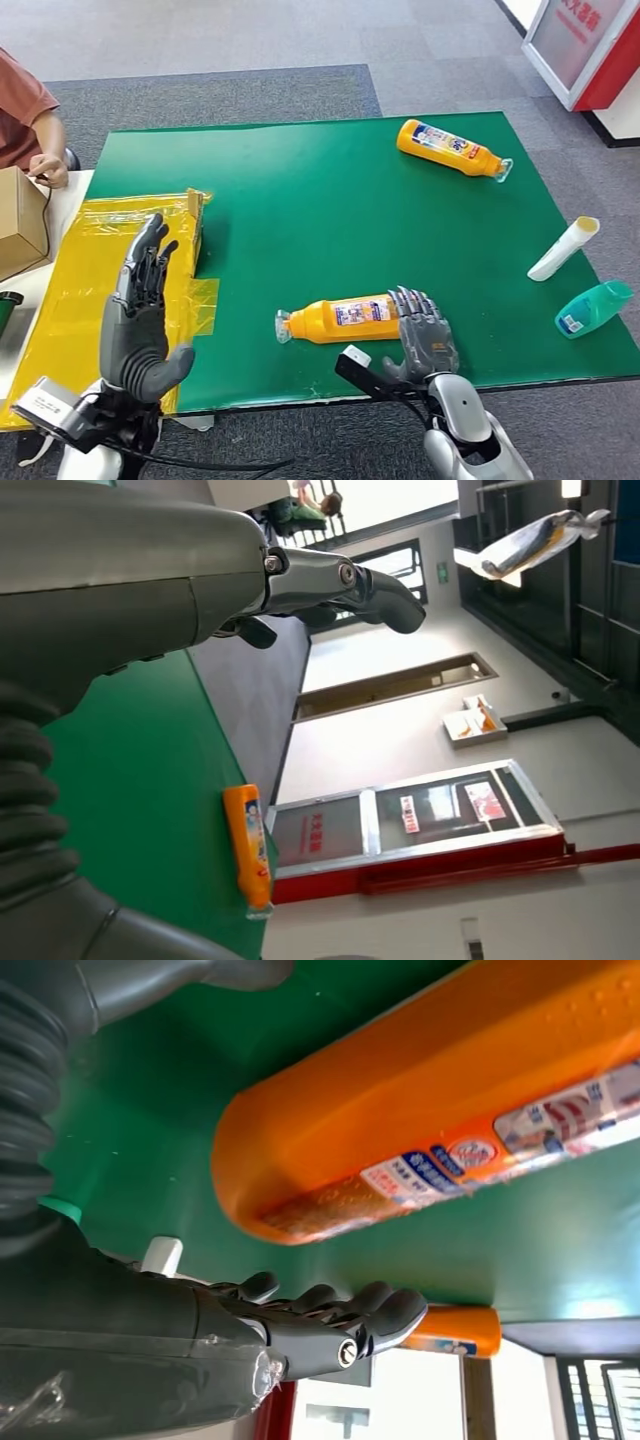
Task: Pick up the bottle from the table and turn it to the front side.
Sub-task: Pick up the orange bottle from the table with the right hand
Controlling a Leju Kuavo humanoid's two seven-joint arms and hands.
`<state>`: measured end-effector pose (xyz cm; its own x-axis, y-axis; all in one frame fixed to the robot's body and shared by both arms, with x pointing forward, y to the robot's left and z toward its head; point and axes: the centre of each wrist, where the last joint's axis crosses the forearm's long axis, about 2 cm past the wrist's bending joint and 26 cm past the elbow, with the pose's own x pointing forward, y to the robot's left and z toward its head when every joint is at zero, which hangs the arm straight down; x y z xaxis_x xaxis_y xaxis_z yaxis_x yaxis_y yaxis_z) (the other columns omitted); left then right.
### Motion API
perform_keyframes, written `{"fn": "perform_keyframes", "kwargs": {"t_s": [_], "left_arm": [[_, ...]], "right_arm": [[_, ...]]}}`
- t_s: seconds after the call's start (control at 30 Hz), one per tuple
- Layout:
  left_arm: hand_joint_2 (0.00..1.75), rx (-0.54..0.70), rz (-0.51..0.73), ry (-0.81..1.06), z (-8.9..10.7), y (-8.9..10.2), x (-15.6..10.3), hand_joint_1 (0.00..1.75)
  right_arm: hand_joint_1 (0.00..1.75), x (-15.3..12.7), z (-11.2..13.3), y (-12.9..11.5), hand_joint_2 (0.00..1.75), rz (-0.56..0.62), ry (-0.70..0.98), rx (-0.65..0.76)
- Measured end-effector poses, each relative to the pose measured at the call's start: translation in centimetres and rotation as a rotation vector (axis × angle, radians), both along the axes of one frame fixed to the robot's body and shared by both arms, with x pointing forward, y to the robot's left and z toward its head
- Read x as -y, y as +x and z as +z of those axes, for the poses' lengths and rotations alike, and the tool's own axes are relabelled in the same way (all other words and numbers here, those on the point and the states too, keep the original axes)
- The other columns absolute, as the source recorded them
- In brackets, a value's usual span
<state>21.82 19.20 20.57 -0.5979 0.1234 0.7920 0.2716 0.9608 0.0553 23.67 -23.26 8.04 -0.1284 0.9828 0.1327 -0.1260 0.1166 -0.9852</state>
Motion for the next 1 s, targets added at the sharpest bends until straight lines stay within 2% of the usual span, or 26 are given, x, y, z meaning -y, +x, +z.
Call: {"fn": "perform_keyframes", "kwargs": {"t_s": [0.13, 0.27, 0.37, 0.6, 0.87, 0.93, 1.0], "left_arm": [[0.0, 0.011, -0.011, -0.004, 0.4, 0.3, 0.2, 0.0], [1.75, -0.008, -0.045, -0.004, 0.6, 0.6, 0.4, 0.0], [1.75, -0.018, -0.072, -0.005, 0.5, 0.7, 0.6, 0.0], [1.75, -0.037, -0.162, -0.029, 0.2, 0.5, 1.2, 0.0], [1.75, -0.092, -0.225, -0.057, -0.8, 0.3, 1.5, 0.0], [1.75, -0.112, -0.233, -0.059, -1.2, 0.2, 1.5, 0.0], [1.75, -0.125, -0.242, -0.064, -1.5, 0.1, 1.6, 0.0]], "right_arm": [[0.0, -0.1, -0.8, 0.6, 1.75, -0.005, -0.039, -0.022], [0.0, 0.0, -1.7, 1.4, 1.75, -0.035, -0.198, 0.021], [0.0, 0.2, -2.6, 2.2, 1.75, -0.059, -0.289, 0.061], [0.0, -0.2, -3.0, 4.3, 1.75, -0.081, -0.376, 0.083], [0.0, -1.1, -3.5, 5.1, 1.75, -0.066, -0.462, 0.108], [0.38, -1.2, -3.6, 5.2, 1.75, -0.046, -0.481, 0.108], [1.25, -1.3, -3.7, 5.4, 1.75, -0.02, -0.501, 0.103]]}}
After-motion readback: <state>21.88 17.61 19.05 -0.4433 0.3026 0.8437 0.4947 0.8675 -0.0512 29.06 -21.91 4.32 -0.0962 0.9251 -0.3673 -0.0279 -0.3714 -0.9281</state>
